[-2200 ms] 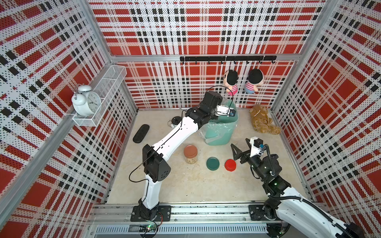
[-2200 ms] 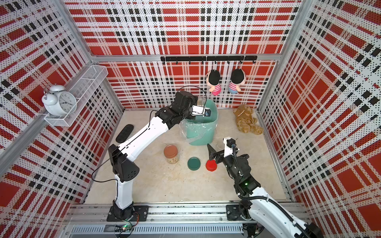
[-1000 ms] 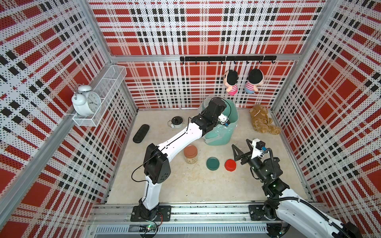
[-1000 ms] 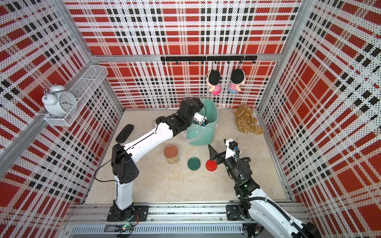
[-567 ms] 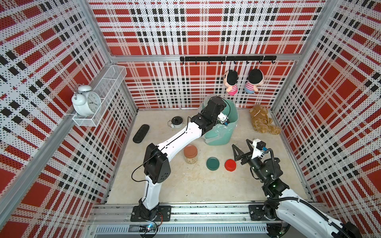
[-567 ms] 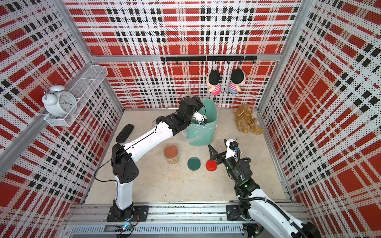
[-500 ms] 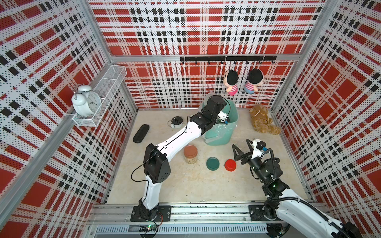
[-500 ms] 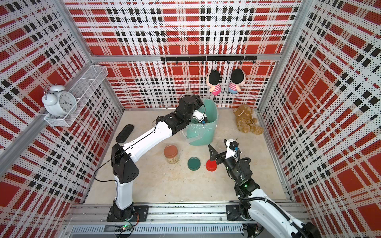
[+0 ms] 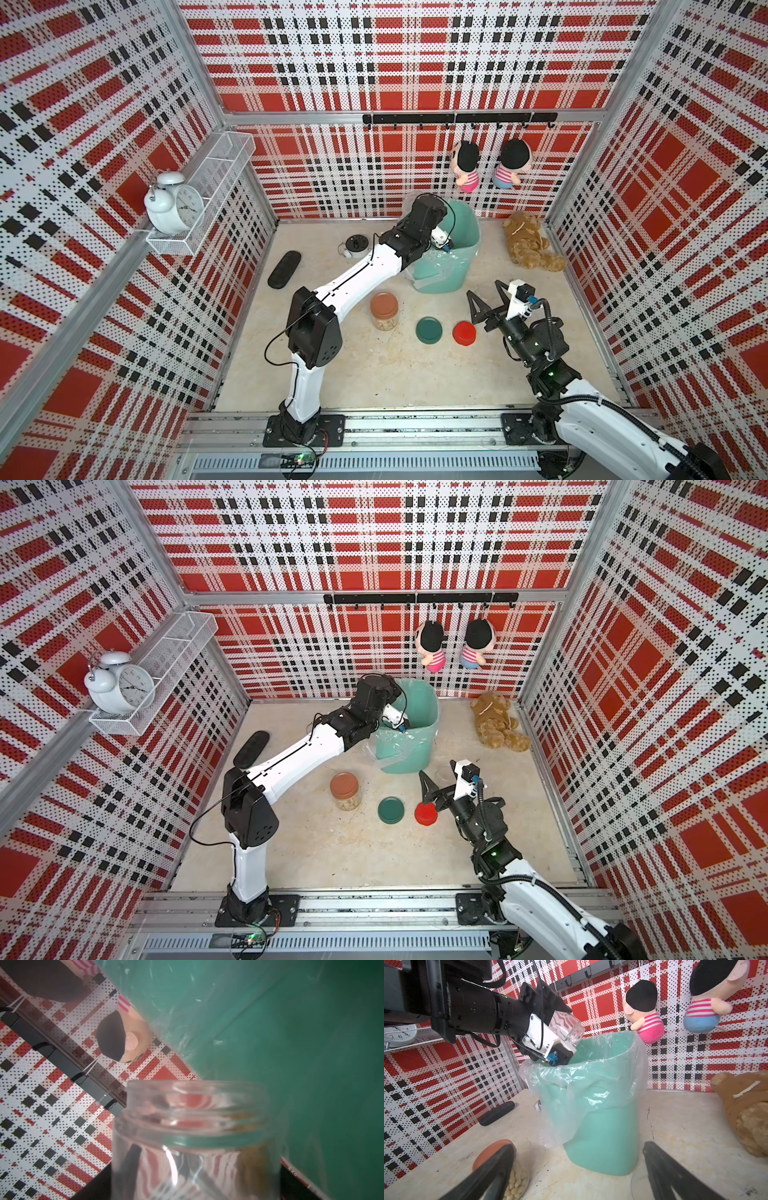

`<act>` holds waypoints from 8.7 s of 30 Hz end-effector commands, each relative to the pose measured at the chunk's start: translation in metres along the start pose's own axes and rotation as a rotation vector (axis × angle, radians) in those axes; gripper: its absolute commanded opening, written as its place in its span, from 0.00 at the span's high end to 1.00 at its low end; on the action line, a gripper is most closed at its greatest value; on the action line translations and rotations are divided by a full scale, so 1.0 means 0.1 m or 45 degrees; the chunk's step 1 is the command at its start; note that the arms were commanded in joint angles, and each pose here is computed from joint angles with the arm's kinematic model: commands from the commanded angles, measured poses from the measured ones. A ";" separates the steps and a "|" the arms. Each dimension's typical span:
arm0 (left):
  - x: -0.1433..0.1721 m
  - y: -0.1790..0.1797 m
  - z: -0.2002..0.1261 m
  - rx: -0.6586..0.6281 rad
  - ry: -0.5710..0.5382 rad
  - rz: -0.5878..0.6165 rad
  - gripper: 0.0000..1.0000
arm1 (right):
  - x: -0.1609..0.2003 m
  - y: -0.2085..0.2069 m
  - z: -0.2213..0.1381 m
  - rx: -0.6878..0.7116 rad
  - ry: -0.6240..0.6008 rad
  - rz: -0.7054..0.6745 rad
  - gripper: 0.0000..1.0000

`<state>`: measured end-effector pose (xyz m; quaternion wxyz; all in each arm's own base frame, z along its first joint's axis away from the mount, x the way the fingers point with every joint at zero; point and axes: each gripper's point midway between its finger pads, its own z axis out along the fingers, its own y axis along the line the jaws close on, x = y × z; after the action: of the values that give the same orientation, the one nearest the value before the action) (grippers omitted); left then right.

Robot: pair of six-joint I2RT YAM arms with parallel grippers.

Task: Empty moldy peanuts from jars
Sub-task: Pour the moldy peanuts from the jar into the trash bin.

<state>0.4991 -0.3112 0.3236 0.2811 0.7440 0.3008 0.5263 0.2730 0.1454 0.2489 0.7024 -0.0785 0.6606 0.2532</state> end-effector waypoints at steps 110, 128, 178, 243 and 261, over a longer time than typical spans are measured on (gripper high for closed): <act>0.30 0.23 0.38 -0.313 0.041 0.220 1.00 | -0.10 0.06 0.05 -0.062 -0.064 0.044 0.00; 0.39 1.01 -0.09 -0.579 -0.019 -0.106 1.00 | -0.07 0.07 0.05 -0.075 -0.067 0.051 0.00; 0.47 0.33 -0.49 0.071 -0.680 -1.277 1.00 | -0.04 0.07 0.06 -0.091 -0.059 0.094 0.00; 0.28 0.30 -0.10 -0.121 0.150 0.135 1.00 | -0.04 0.07 0.02 -0.103 -0.080 0.115 0.00; 0.13 0.23 0.01 -0.183 0.052 0.257 1.00 | -0.03 0.08 0.04 -0.106 -0.087 0.121 0.00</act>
<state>0.5067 -0.3206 0.3474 0.3470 0.7035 0.3022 0.5416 0.2726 0.1564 0.2476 0.6955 -0.0743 0.6418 0.3145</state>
